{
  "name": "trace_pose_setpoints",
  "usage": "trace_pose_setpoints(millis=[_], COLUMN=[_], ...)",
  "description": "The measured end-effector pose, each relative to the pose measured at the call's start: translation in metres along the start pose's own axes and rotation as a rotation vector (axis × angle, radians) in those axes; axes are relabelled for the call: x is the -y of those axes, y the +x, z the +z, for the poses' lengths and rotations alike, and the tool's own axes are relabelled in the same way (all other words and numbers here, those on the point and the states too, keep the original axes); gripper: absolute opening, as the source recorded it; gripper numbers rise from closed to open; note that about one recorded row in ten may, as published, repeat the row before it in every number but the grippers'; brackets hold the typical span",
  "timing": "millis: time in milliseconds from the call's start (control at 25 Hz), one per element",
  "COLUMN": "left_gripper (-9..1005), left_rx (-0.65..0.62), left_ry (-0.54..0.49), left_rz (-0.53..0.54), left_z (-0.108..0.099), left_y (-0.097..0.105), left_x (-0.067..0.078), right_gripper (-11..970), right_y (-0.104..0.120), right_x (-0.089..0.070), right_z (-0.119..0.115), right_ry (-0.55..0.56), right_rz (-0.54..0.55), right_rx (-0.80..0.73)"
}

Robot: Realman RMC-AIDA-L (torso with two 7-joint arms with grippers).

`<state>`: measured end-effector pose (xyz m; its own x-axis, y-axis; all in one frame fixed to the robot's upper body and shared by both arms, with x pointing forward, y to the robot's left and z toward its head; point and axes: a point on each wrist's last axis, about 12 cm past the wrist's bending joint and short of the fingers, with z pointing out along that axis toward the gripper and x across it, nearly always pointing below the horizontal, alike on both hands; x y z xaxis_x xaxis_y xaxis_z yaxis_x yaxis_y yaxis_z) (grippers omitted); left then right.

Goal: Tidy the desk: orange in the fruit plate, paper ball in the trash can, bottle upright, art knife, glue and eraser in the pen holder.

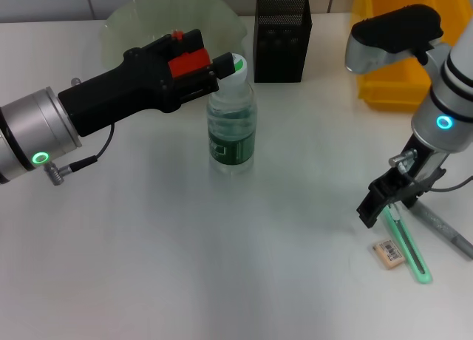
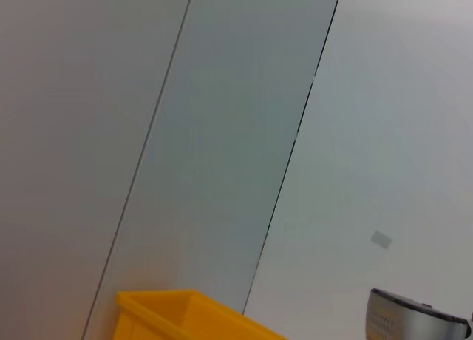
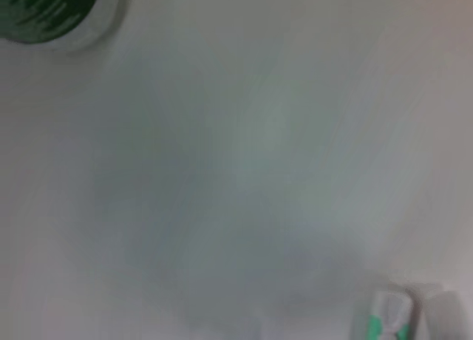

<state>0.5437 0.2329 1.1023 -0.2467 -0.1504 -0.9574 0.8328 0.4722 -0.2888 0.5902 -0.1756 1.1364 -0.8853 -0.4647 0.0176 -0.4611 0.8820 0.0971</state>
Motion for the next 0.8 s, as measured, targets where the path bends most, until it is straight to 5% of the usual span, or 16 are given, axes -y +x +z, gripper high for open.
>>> trace_pose_setpoints(millis=[800], left_gripper=[802], left_rx=[-0.002], left_ry=[0.0], left_rz=[0.001], left_z=[-0.0003], left_y=[0.0], left_x=[-0.0004], right_gripper=[771], right_y=[-0.0016], right_x=[-0.0029], right_z=[0.0075], right_ry=[-0.004], right_rz=[-0.012], right_rx=[0.004])
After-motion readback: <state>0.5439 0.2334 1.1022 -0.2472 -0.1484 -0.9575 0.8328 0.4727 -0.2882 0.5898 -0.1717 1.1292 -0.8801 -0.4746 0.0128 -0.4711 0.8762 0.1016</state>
